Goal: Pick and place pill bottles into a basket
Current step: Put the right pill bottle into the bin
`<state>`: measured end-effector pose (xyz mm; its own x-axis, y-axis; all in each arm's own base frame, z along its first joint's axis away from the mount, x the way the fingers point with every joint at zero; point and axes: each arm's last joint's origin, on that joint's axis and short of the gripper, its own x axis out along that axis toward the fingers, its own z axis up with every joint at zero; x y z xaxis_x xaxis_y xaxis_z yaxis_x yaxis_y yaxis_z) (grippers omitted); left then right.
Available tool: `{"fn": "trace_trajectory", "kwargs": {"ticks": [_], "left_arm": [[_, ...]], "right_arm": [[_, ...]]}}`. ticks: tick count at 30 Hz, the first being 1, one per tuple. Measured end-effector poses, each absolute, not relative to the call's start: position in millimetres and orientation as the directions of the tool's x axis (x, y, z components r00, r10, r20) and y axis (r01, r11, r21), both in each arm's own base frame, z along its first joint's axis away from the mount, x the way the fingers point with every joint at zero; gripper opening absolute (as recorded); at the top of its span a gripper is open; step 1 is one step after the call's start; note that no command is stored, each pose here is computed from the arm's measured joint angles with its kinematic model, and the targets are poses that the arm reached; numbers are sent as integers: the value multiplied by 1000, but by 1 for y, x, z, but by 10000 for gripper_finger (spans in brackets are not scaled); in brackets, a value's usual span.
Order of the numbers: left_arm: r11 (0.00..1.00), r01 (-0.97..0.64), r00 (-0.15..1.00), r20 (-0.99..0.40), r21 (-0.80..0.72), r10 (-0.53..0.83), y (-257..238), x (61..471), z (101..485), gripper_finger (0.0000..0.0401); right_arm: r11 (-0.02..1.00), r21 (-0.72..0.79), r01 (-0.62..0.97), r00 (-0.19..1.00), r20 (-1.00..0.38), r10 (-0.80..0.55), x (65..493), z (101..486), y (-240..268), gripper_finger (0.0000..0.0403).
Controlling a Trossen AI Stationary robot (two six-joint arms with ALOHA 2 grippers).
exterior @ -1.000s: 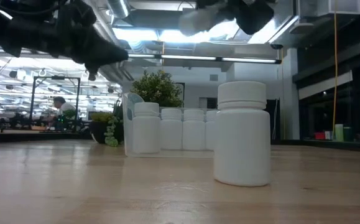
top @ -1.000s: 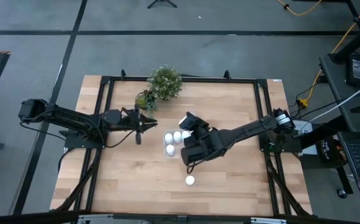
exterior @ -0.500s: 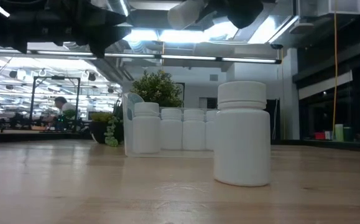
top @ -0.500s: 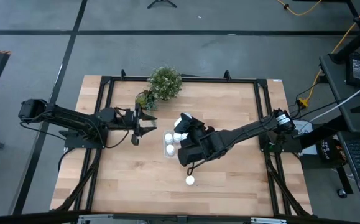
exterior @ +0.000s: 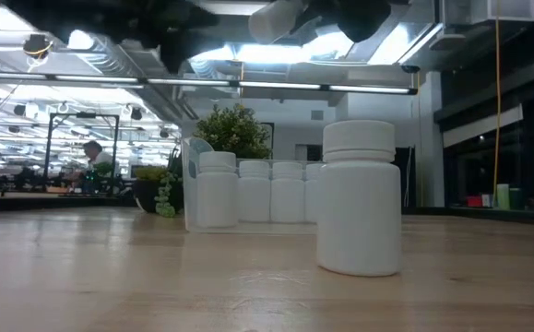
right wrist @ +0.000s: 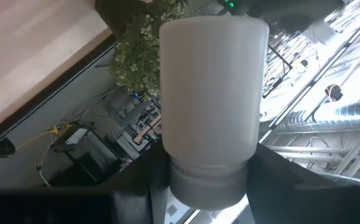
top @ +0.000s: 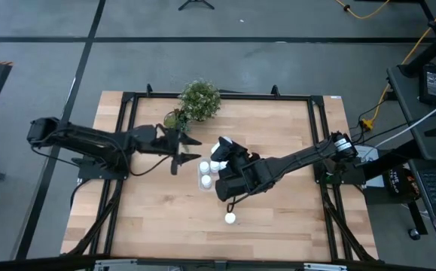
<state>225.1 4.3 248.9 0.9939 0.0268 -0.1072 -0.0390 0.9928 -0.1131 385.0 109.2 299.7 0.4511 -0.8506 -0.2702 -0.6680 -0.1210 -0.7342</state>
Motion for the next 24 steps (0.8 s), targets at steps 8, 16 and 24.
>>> {"fn": "trace_trajectory", "kwargs": {"ticks": [8, 16, 24], "left_arm": [[981, 103, 990, -77, -164, -117, 7, 246, 284, 221], [948, 147, 980, -86, -281, -177, 15, 258, 285, 221], [938, 170, 969, -119, -303, -215, 18, 282, 282, 221]], "right_arm": [[-200, -651, -733, 469, -270, -841, 383, 300, 117, 155], [-208, -662, -720, 484, -264, -834, 385, 301, 121, 155], [-218, -674, -706, 504, -262, -823, 388, 303, 123, 155]]}}
